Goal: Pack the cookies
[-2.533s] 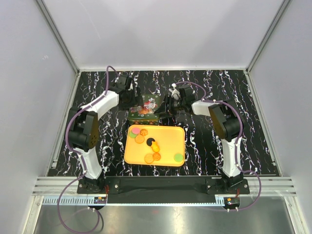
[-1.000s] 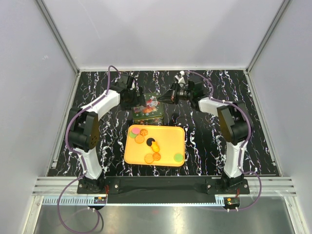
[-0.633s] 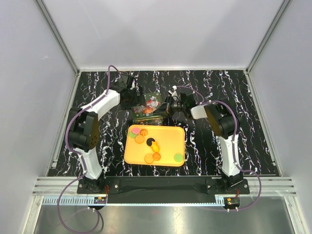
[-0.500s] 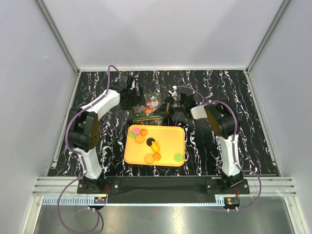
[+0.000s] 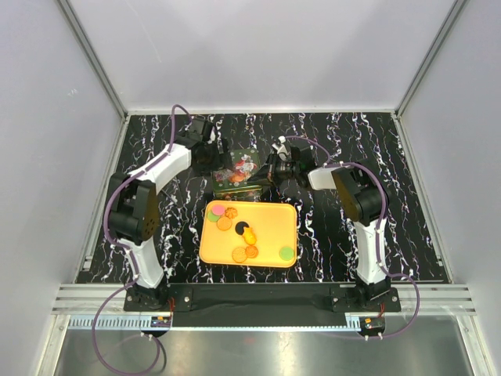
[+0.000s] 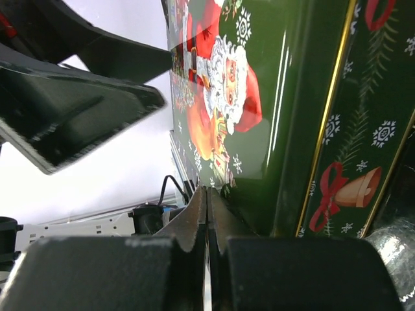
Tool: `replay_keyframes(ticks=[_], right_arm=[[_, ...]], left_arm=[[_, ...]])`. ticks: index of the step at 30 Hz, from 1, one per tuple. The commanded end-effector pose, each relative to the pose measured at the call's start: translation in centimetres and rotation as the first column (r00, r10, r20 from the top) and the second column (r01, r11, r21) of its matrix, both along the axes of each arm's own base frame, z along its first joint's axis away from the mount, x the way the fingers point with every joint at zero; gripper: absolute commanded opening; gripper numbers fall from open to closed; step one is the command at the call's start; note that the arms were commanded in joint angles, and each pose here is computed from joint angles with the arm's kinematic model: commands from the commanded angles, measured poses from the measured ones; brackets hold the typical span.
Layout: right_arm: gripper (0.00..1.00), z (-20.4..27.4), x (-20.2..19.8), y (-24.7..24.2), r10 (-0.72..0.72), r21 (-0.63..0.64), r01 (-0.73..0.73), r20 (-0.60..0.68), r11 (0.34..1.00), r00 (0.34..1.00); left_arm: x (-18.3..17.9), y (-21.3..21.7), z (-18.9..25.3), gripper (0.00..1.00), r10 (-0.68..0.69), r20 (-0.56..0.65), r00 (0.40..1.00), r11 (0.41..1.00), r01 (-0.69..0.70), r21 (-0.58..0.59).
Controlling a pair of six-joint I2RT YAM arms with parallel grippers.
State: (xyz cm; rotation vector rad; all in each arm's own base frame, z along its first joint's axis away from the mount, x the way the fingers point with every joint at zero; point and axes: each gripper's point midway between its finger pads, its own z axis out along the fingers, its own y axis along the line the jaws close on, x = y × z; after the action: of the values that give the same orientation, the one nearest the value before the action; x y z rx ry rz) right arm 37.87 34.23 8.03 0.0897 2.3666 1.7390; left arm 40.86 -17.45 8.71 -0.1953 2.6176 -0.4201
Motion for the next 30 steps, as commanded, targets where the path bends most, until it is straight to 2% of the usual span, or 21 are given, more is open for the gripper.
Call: replay_keyframes(ticks=[1, 4, 5, 8, 9, 10, 11, 12, 13, 15, 16, 17, 19, 24, 27, 30], right_arm=[[0.00, 1.4, 0.9, 0.2, -0.004, 0.025, 0.003, 0.060, 1.000, 0.998], [0.00, 0.7, 0.9, 0.2, -0.005, 0.024, 0.004, 0.043, 1.000, 0.999], [0.00, 0.6, 0.9, 0.2, -0.005, 0.023, 0.004, 0.042, 1.000, 0.999], [0.00, 0.6, 1.0, 0.2, -0.008, 0.023, 0.007, 0.040, 1.000, 0.999], [0.00, 0.7, 1.2, 0.2, -0.010, 0.024, 0.009, 0.043, 1.000, 0.999], [0.00, 0.7, 1.1, 0.2, -0.007, 0.024, 0.005, 0.044, 1.000, 0.999], [0.00, 0.7, 1.2, 0.1, -0.009, 0.023, 0.008, 0.044, 1.000, 0.999], [0.00, 0.9, 1.2, 0.2, -0.007, 0.024, 0.006, 0.050, 1.000, 0.999], [0.00, 0.8, 1.2, 0.2, -0.006, 0.020, 0.005, 0.045, 1.000, 0.999], [0.00, 0.7, 1.1, 0.2, -0.004, 0.017, 0.003, 0.043, 1.000, 0.999], [0.00, 0.5, 1.2, 0.1, -0.004, 0.015, 0.003, 0.045, 1.000, 0.999], [0.00, 0.4, 1.2, 0.0, -0.007, 0.014, 0.007, 0.042, 1.000, 0.999], [0.00, 0.0, 1.0, 0.0, -0.004, 0.010, 0.003, 0.033, 1.000, 0.999], [0.00, -0.7, 1.0, -0.1, -0.008, 0.002, 0.008, 0.024, 1.000, 1.000], [0.00, -0.7, 1.1, -0.1, -0.008, 0.002, 0.008, 0.024, 1.000, 1.000], [0.00, -0.3, 1.2, 0.0, -0.006, 0.007, 0.005, 0.031, 1.000, 1.000]], left_arm=[[1.3, 1.0, 5.1, 0.90, 0.028, 0.122, 0.992, 0.998, -0.021, -0.059], [1.3, 1.8, 6.6, 0.76, 0.036, 0.149, 0.988, 0.997, -0.024, -0.077], [1.2, 1.8, 6.9, 0.64, 0.032, 0.156, 0.987, 0.996, -0.019, -0.087], [0.2, 0.9, 7.3, 0.47, 0.007, 0.189, 0.982, 0.984, 0.026, -0.175], [-0.4, -0.1, 7.6, 0.37, -0.010, 0.186, 0.982, 0.966, 0.058, -0.253], [0.2, -0.8, 9.1, 0.32, -0.009, 0.260, 0.965, 0.946, 0.093, -0.311], [-1.1, -0.9, 6.8, 0.26, -0.008, 0.210, 0.978, 0.933, 0.083, -0.350], [-1.8, -1.7, 7.0, 0.18, -0.011, 0.179, 0.984, 0.891, 0.092, -0.445], [-1.3, -2.4, 7.5, 0.14, -0.015, 0.231, 0.973, 0.859, 0.131, -0.495], [-2.7, -3.3, 5.6, 0.12, -0.028, 0.164, 0.986, 0.804, 0.120, -0.583], [-2.4, -3.6, 5.7, 0.10, -0.024, 0.190, 0.981, 0.789, 0.136, -0.600], [-2.5, -3.7, 4.5, 0.09, -0.014, 0.153, 0.988, 0.779, 0.106, -0.618], [-3.0, -3.6, 2.4, 0.09, -0.009, 0.112, 0.994, 0.780, 0.077, -0.621], [-4.4, -2.5, -3.9, 0.08, 0.036, -0.047, 0.998, 0.825, -0.057, -0.562], [-4.5, -2.4, -4.4, 0.07, 0.039, -0.050, 0.998, 0.825, -0.060, -0.562], [-4.4, -2.7, -3.0, 0.08, 0.025, -0.014, 1.000, 0.811, -0.028, -0.585]])
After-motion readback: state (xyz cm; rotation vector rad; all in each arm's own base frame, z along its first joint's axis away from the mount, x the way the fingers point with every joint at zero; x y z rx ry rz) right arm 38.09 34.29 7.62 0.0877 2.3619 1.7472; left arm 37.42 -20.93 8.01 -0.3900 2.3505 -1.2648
